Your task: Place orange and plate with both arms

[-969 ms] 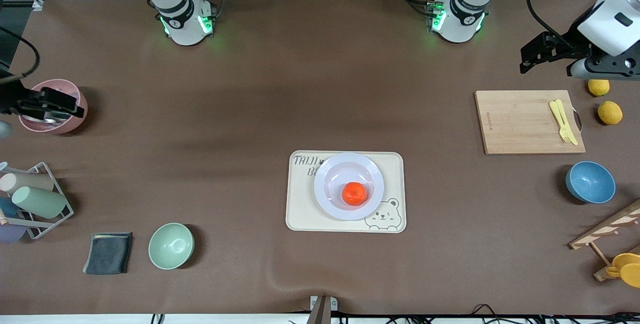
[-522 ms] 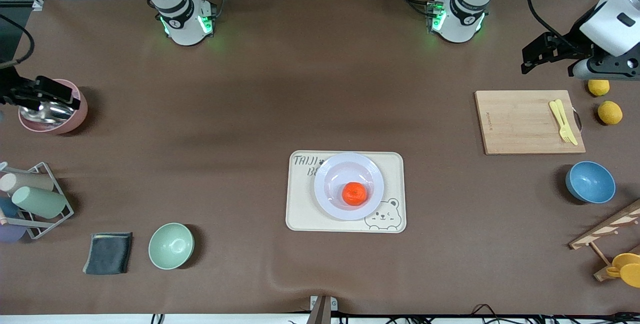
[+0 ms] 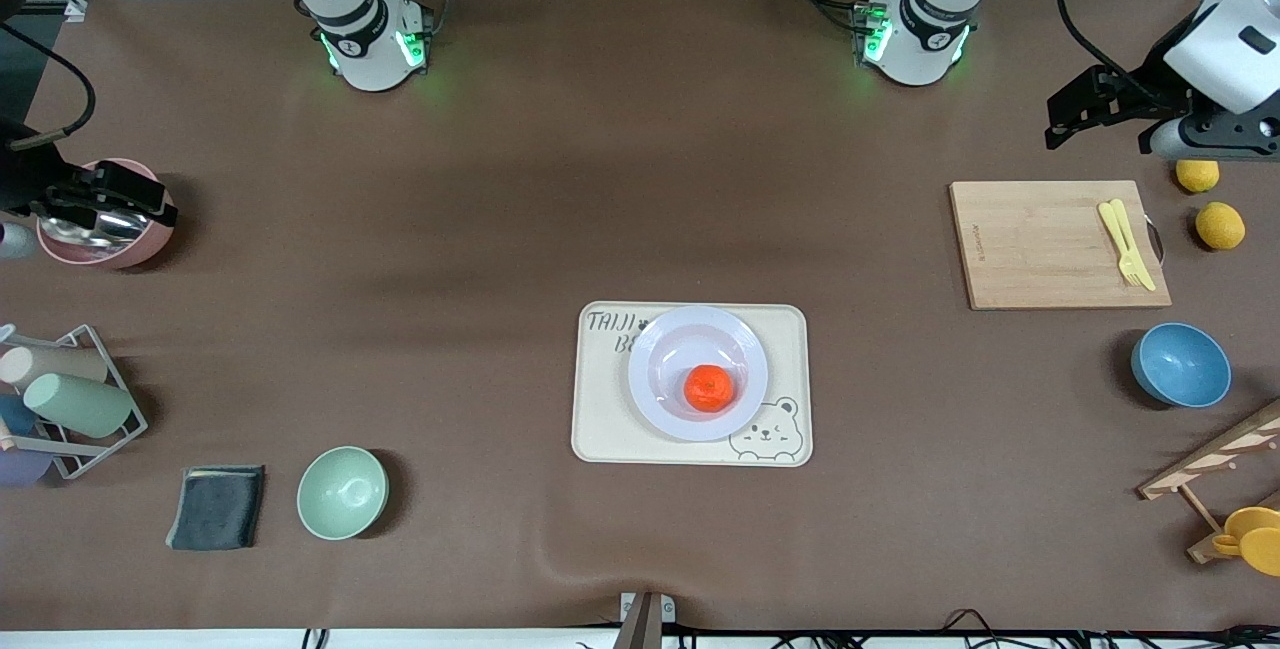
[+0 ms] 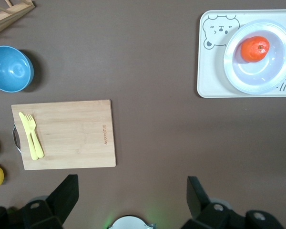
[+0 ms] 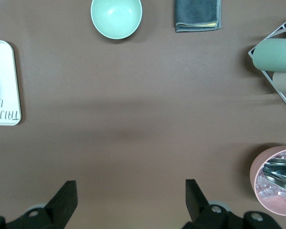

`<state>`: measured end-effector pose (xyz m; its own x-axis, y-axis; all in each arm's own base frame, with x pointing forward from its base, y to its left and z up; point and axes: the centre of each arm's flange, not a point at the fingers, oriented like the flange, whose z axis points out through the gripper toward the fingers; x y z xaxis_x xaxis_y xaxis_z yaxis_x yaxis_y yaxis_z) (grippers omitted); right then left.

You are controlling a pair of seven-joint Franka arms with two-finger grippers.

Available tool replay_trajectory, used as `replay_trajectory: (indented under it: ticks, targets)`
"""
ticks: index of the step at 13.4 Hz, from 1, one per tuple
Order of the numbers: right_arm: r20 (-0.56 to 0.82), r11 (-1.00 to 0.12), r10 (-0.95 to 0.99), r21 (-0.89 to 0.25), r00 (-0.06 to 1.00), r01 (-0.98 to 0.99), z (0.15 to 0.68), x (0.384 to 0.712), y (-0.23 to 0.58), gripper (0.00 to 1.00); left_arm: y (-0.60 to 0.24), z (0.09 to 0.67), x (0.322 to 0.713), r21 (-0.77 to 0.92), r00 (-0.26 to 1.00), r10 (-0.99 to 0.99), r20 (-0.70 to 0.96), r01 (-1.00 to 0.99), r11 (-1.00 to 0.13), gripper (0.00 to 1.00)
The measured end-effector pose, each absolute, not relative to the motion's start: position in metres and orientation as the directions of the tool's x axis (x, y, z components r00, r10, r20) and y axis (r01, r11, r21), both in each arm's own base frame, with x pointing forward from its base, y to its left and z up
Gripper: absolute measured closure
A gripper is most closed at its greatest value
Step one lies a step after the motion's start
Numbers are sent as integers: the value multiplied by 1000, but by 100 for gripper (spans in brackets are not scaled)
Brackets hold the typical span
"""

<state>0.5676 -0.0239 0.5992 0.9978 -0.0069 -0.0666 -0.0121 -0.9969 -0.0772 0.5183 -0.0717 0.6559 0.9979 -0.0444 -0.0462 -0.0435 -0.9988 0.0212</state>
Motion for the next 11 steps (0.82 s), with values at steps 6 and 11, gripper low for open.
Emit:
replay_trajectory:
  ticks: [6,11]
  targets:
    - [-66,-997,-8,-76,998,-13,593,568,-24,0,-71,657,520,22,998,-43,-34,-42,-999,0]
    - [-66,-997,-9,-76,998,-14,593,568,-24,0,-73,657,520,22,998,-46,-31,-45,-999,0]
